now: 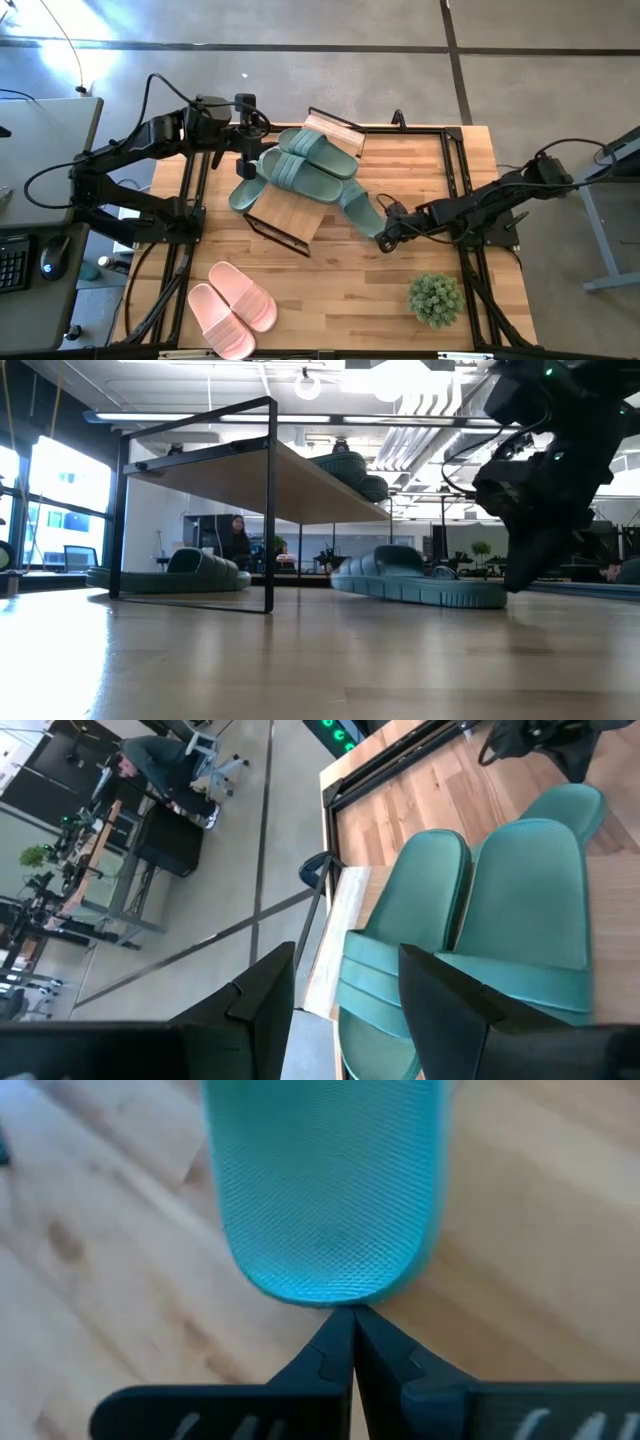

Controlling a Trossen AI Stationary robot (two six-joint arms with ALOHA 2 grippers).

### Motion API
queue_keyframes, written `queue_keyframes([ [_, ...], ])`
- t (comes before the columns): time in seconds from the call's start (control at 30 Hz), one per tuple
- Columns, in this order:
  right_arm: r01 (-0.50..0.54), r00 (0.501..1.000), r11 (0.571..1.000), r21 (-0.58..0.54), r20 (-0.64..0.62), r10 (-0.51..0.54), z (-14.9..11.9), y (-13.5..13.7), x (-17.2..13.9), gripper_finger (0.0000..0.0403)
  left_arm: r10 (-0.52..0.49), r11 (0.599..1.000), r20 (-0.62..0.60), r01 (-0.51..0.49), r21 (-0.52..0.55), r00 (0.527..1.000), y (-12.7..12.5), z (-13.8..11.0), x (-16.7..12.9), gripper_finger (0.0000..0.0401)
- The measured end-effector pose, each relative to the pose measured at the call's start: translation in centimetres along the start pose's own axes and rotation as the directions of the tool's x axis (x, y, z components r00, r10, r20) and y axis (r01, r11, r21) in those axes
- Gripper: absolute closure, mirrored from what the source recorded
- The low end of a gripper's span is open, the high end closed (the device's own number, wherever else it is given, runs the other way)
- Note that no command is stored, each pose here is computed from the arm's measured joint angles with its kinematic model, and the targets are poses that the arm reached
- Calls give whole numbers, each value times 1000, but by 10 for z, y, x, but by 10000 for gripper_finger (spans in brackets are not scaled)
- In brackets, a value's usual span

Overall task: Pick and place slides into the shelf
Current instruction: Put the green slide under the shelf

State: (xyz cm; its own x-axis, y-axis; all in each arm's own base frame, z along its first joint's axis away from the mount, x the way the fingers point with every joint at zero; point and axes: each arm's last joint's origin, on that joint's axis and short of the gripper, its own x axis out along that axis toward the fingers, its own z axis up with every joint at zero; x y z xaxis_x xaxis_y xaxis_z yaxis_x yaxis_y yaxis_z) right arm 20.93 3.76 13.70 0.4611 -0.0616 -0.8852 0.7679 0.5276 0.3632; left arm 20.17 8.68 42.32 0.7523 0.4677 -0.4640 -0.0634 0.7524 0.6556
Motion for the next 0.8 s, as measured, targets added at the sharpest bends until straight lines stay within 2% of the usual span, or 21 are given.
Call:
queue_keyframes([
  [0.2,80,996,997,10,48,-81,10,-11,3,403,0,1000,0,0,0,1000,0,0,0,241],
  [0.53,4,993,1000,27,114,-7,33,-10,4,403,1,1000,1,-1,6,1000,0,0,0,241],
  [0.8,7,987,999,47,161,-14,49,-17,5,403,46,999,-42,-45,22,998,1,-1,0,241],
])
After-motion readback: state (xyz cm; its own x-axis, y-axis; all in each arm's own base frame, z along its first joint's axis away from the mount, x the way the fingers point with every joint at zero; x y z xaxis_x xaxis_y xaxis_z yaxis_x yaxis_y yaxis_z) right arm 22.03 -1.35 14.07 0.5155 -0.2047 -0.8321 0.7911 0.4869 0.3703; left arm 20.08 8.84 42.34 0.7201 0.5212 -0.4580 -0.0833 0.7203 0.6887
